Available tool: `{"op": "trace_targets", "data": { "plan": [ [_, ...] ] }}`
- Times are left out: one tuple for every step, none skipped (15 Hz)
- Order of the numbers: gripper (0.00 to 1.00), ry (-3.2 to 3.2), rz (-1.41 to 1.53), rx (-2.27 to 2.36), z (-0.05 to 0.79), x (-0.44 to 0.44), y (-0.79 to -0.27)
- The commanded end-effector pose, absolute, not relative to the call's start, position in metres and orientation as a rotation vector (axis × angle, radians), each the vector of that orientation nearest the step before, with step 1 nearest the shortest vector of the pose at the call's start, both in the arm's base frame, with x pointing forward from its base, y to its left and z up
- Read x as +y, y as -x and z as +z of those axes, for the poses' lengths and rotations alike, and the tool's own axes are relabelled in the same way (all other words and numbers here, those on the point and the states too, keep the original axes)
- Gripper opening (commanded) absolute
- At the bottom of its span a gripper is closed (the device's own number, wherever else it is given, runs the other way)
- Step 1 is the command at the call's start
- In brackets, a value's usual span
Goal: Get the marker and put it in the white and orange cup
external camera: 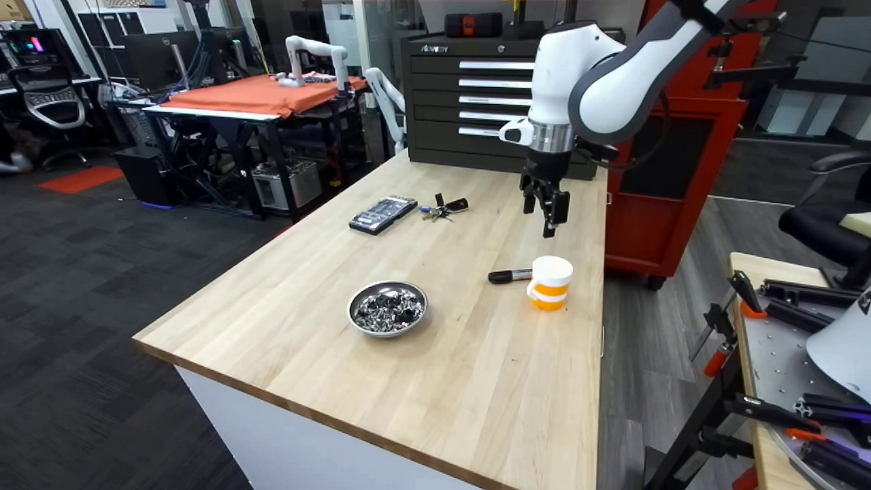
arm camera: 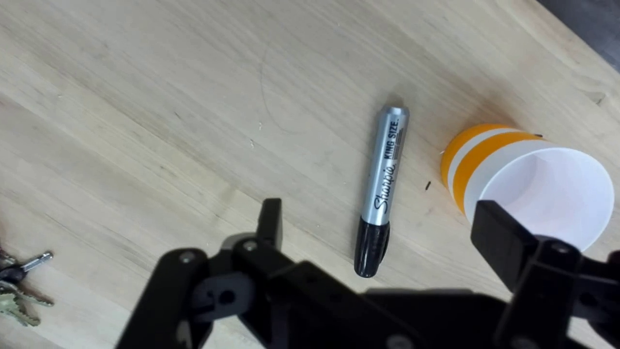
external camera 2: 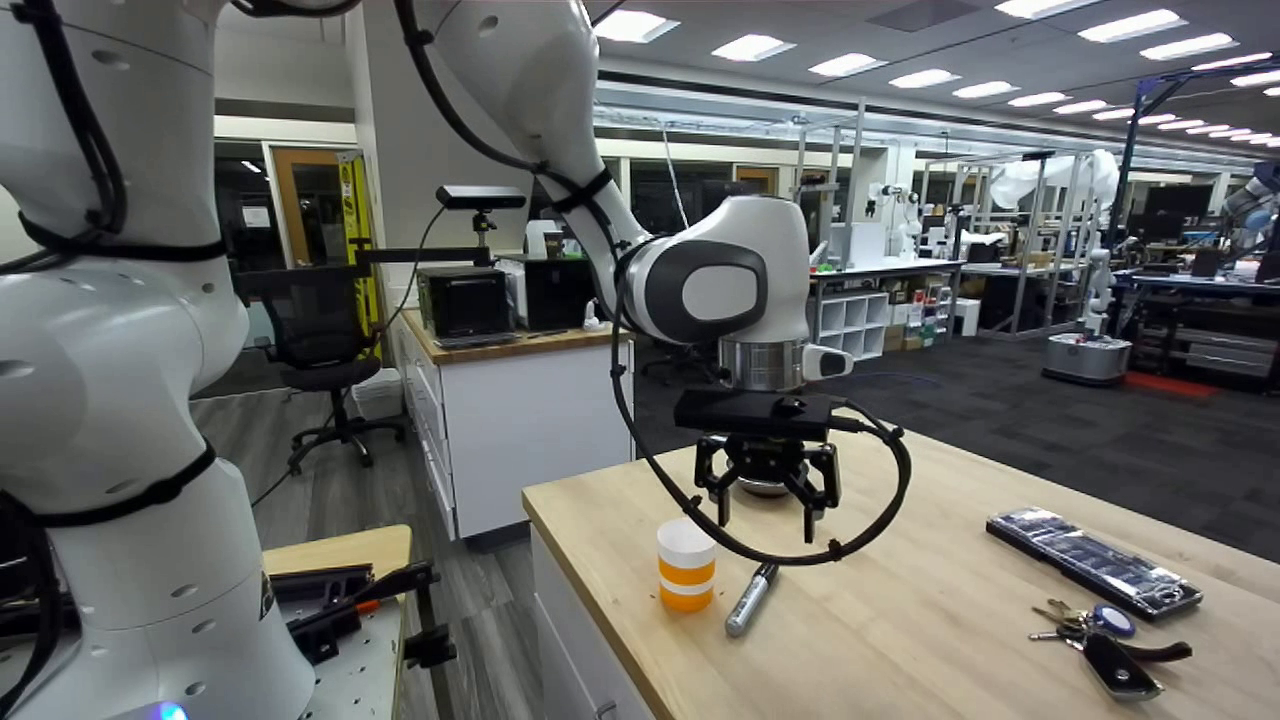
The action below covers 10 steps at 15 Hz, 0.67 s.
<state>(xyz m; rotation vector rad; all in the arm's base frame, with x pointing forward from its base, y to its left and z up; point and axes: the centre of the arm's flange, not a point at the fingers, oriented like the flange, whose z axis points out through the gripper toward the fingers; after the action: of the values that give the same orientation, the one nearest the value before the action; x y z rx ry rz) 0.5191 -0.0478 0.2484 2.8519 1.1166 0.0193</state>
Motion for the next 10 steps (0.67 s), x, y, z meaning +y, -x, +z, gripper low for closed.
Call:
{"op": "trace_targets", "data": {
  "plan": [
    [1.0, -2.791, 0.067, 1.188, 0.236, -0.045, -0.506],
    [1.0, -2.779, 0.07, 1.201, 0.233, -0.043, -0.504],
    [1.0, -2.765, 0.074, 1.223, 0.229, -0.041, -0.502],
    [1.0, -2.752, 0.076, 1.239, 0.226, -0.04, -0.5],
    [1.0, -2.737, 0.077, 1.259, 0.223, -0.039, -0.498],
    [1.0, -2.727, 0.081, 1.271, 0.221, -0.038, -0.497],
    [1.0, -2.721, 0.084, 1.283, 0.218, -0.037, -0.495],
    [1.0, -2.719, 0.087, 1.292, 0.216, -0.037, -0.494],
    [1.0, -2.716, 0.094, 1.302, 0.214, -0.035, -0.493],
    [1.0, -2.71, 0.097, 1.316, 0.211, -0.033, -0.491]
  ]
}}
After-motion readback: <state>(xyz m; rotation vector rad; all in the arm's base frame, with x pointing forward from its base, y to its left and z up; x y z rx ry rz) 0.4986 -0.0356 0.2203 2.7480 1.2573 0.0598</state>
